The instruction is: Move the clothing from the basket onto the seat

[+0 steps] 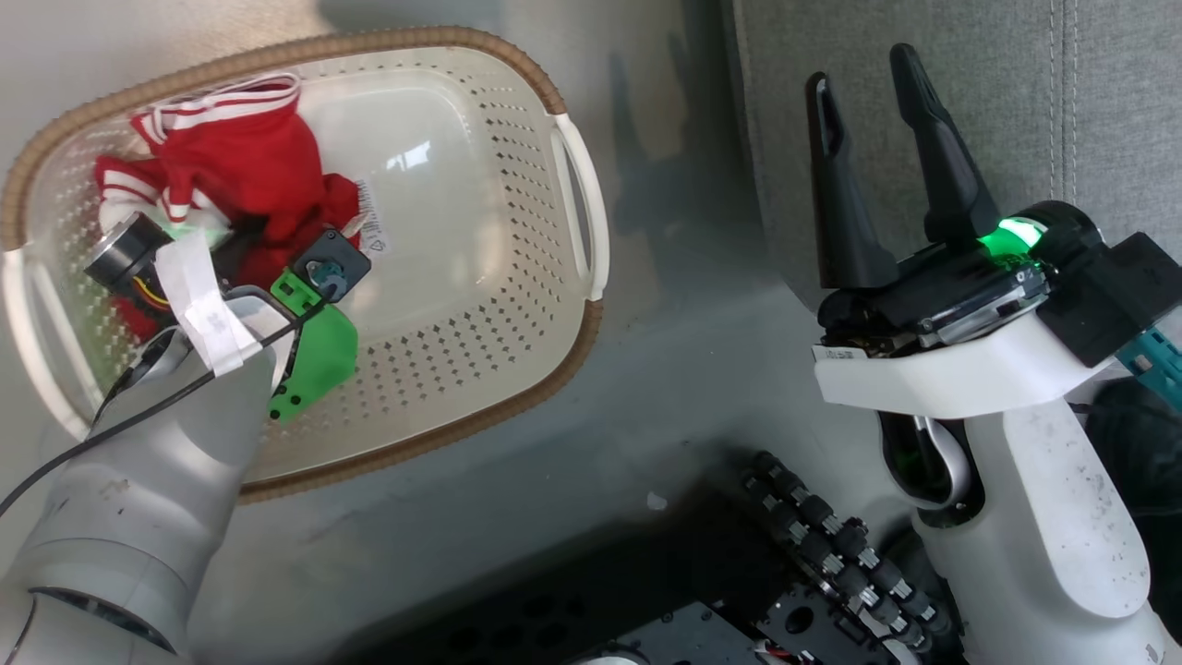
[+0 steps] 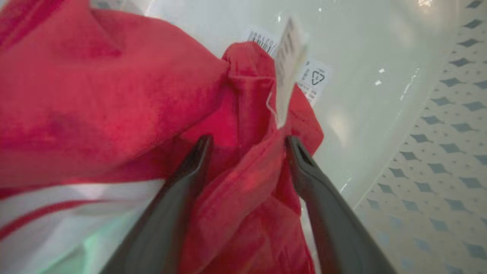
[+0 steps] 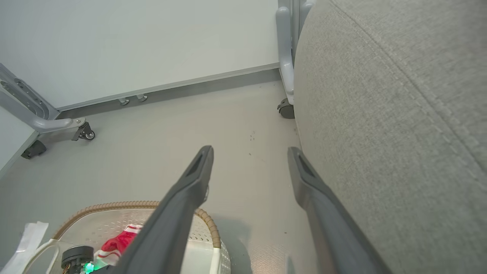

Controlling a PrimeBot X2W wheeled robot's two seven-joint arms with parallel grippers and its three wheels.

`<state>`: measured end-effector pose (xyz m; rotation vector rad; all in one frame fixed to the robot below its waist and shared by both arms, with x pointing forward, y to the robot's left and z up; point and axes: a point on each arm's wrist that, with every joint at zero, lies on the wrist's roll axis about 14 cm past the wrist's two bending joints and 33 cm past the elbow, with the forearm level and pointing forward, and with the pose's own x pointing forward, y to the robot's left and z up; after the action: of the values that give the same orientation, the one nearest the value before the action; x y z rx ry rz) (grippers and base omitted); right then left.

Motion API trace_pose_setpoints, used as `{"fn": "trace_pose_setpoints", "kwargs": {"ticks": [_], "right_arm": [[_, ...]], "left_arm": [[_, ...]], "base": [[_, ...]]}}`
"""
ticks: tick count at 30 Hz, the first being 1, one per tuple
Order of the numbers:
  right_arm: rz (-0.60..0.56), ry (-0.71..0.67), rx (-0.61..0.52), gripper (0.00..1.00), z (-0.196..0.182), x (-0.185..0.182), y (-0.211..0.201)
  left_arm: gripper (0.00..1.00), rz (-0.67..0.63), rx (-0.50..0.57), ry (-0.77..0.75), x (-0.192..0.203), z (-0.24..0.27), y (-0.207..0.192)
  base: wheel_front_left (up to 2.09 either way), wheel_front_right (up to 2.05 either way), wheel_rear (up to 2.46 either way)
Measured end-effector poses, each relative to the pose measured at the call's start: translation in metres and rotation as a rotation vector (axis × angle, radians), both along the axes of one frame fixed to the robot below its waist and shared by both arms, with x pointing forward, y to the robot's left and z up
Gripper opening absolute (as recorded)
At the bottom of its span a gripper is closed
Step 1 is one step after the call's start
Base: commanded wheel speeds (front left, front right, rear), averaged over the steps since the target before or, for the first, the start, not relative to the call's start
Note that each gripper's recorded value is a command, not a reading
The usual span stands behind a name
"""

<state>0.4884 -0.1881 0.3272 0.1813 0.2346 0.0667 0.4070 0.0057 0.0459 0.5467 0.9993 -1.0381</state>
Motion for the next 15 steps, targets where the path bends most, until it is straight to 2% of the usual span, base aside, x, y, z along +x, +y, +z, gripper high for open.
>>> {"fn": "trace_pose_setpoints", "kwargs": {"ticks": [6, 7, 8, 9, 15], "right_arm": [[-0.016, 0.025, -0.009, 1.0, -0.007, -0.004, -0.006], [-0.017, 0.025, -0.011, 1.0, -0.007, -0.004, -0.007], [-0.017, 0.022, -0.012, 1.0, -0.006, -0.003, -0.007], [-0.017, 0.019, -0.012, 1.0, -0.005, -0.002, -0.007], [-0.014, 0.0, -0.012, 1.0, 0.0, 0.002, -0.006]], "left_arm": [[1.0, -0.029, 0.059, 0.058, -0.008, -0.015, 0.004], [0.87, -0.03, 0.07, 0.065, -0.009, -0.016, 0.004], [0.22, -0.035, 0.076, 0.065, -0.008, -0.016, 0.004], [0.0, -0.036, 0.076, 0.063, -0.008, -0.015, 0.004], [0.0, -0.041, 0.091, 0.036, 0.0, -0.011, 0.008]], "base": [[0.0, 0.0, 0.0], [0.0, 0.0, 0.0], [0.0, 0.0, 0.0], [0.0, 0.0, 0.0], [0.0, 0.0, 0.0]]}}
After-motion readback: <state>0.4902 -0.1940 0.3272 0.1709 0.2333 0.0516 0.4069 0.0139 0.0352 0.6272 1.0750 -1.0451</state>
